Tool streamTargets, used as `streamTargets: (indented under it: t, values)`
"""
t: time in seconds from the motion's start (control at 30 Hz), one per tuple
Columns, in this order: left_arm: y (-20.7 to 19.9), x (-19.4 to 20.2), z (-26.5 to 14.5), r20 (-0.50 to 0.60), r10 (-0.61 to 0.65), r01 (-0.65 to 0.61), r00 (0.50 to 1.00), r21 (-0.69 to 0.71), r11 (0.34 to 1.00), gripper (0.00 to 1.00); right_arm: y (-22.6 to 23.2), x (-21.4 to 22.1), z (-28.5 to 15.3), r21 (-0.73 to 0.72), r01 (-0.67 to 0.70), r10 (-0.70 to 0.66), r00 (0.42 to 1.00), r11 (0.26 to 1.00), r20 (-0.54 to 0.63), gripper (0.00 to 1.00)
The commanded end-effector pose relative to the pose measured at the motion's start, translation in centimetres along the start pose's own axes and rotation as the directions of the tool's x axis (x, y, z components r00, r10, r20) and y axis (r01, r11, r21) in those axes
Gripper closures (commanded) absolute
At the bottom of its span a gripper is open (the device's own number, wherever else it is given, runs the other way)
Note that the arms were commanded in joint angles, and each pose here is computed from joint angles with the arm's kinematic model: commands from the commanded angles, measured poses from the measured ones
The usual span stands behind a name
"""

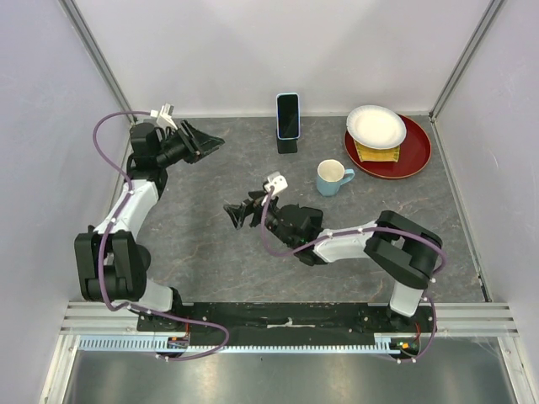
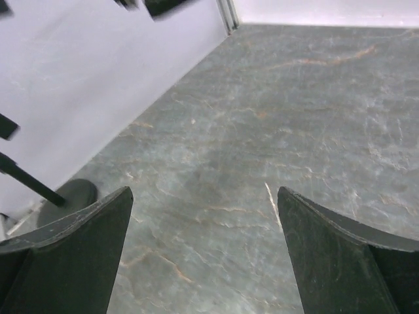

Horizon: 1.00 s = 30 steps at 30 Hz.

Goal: Place the phone on the phone stand

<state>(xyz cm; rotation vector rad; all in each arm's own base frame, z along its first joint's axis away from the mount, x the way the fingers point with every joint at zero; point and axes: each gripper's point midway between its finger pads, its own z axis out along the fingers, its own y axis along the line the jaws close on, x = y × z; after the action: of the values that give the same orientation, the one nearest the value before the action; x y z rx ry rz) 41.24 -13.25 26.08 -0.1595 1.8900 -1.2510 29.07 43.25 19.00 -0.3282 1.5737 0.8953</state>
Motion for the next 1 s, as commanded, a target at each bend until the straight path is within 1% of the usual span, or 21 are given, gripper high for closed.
streamTargets:
  t: [0.0, 0.07, 0.1, 0.13, 0.17, 0.2, 0.23, 0.27, 0.33, 0.4, 0.43, 0.47, 0.5, 0.53, 0.67, 0.73, 0.83, 0.87, 0.9, 0.93, 0.97]
  values:
    - [-1.3, -1.6, -0.8, 0.053, 0.166, -0.162, 0.985, -0.071, 0.984, 0.47, -1.4, 1.6, -1.0, -0.060, 0.004, 0.001, 0.996, 0.998, 0.091, 0.02]
    - [-0.8, -2.0, -0.9, 0.066, 0.208, -0.199, 0.976, -0.123, 0.972, 0.48, -2.1, 1.4, -1.1, -0.080, -0.064, 0.071, 0.993, 0.995, 0.090, 0.02]
    - [-1.5, -1.8, -0.5, 0.055, 0.261, -0.252, 0.964, -0.134, 0.959, 0.49, -2.2, 1.1, -1.0, -0.090, -0.081, 0.090, 0.991, 0.993, 0.096, 0.02]
    - [-0.7, -1.1, -0.7, 0.024, 0.253, -0.245, 0.967, -0.185, 0.952, 0.52, -1.7, 0.6, -0.9, -0.129, -0.092, 0.104, 0.990, 0.987, 0.097, 0.02]
    - [0.3, -1.5, -0.8, 0.033, 0.276, -0.257, 0.961, -0.272, 0.927, 0.53, -2.1, 0.2, -0.7, -0.132, -0.085, 0.099, 0.989, 0.988, 0.108, 0.02]
    - [-0.4, -1.5, -0.7, 0.016, 0.353, -0.332, 0.936, -0.298, 0.895, 0.53, -2.1, 0.0, -0.5, -0.138, -0.079, 0.094, 0.990, 0.987, 0.109, 0.02]
    - [0.4, -0.9, -1.1, -0.012, 0.359, -0.339, 0.933, -0.362, 0.869, 0.53, -1.9, -0.3, -0.3, -0.155, -0.059, 0.077, 0.991, 0.986, 0.110, 0.02]
    - [1.4, -1.9, -2.0, 0.014, 0.389, -0.337, 0.921, -0.472, 0.815, 0.53, -2.2, -0.5, -0.1, -0.151, -0.050, 0.065, 0.993, 0.987, 0.102, 0.02]
    - [1.2, -1.9, -4.0, 0.073, 0.344, -0.253, 0.936, -0.537, 0.805, 0.52, -2.2, -0.8, 0.3, -0.152, -0.029, 0.043, 0.995, 0.988, 0.090, 0.02]
    - [3.7, -0.6, -7.1, 0.137, 0.243, -0.092, 0.960, -0.666, 0.740, 0.52, -2.6, -1.0, 0.4, -0.142, -0.023, 0.036, 0.996, 0.990, 0.087, 0.02]
    - [2.2, -0.9, -9.0, 0.191, 0.259, -0.068, 0.947, -0.667, 0.742, 0.51, -2.8, -1.0, 0.2, -0.143, -0.026, 0.038, 0.996, 0.989, 0.085, 0.02]
    - [2.9, -0.4, -10.9, 0.210, 0.255, -0.028, 0.944, -0.718, 0.695, 0.50, -2.7, -1.6, 0.0, -0.150, -0.034, 0.049, 0.994, 0.988, 0.097, 0.02]
    - [3.1, 0.1, -12.3, 0.242, 0.245, 0.014, 0.939, -0.737, 0.676, 0.49, -2.7, -1.7, -0.1, -0.153, -0.036, 0.052, 0.994, 0.988, 0.099, 0.02]
    - [2.2, -0.4, -14.5, 0.296, 0.283, 0.040, 0.912, -0.751, 0.659, 0.44, -2.9, -1.6, -0.4, -0.153, -0.038, 0.053, 0.994, 0.987, 0.095, 0.02]
    - [2.6, 0.5, -18.9, 0.292, 0.302, 0.082, 0.907, -0.828, 0.555, 0.41, -3.2, -2.5, -1.0, -0.158, -0.064, 0.082, 0.991, 0.985, 0.110, 0.02]
    - [3.9, 1.5, -21.1, 0.276, 0.270, 0.133, 0.923, -0.883, 0.449, 0.42, -3.1, -2.5, -1.2, -0.178, -0.087, 0.106, 0.989, 0.980, 0.100, 0.02]
    - [5.9, 3.0, -23.9, 0.339, 0.162, 0.288, 0.927, -0.918, 0.273, 0.46, -4.0, -2.0, -1.1, -0.169, -0.135, 0.150, 0.986, 0.976, 0.078, 0.02]
    - [6.1, 2.8, -24.5, 0.371, 0.136, 0.337, 0.919, -0.916, 0.217, 0.47, -4.2, -2.0, -1.0, -0.167, -0.145, 0.159, 0.984, 0.975, 0.078, 0.02]
    - [6.2, 4.2, -25.6, 0.430, 0.081, 0.417, 0.899, -0.899, 0.134, 0.46, -4.3, -2.2, -1.0, -0.168, -0.156, 0.171, 0.982, 0.973, 0.079, 0.02]
    - [6.3, 4.1, -27.2, 0.479, 0.085, 0.476, 0.873, -0.878, 0.060, 0.45, -4.7, -2.0, -0.9, -0.164, -0.177, 0.191, 0.979, 0.970, 0.072, 0.02]
    - [5.6, 3.4, -27.8, 0.527, 0.094, 0.526, 0.845, -0.850, 0.038, 0.44, -4.8, -2.0, -0.9, -0.166, -0.184, 0.197, 0.978, 0.969, 0.070, 0.02]
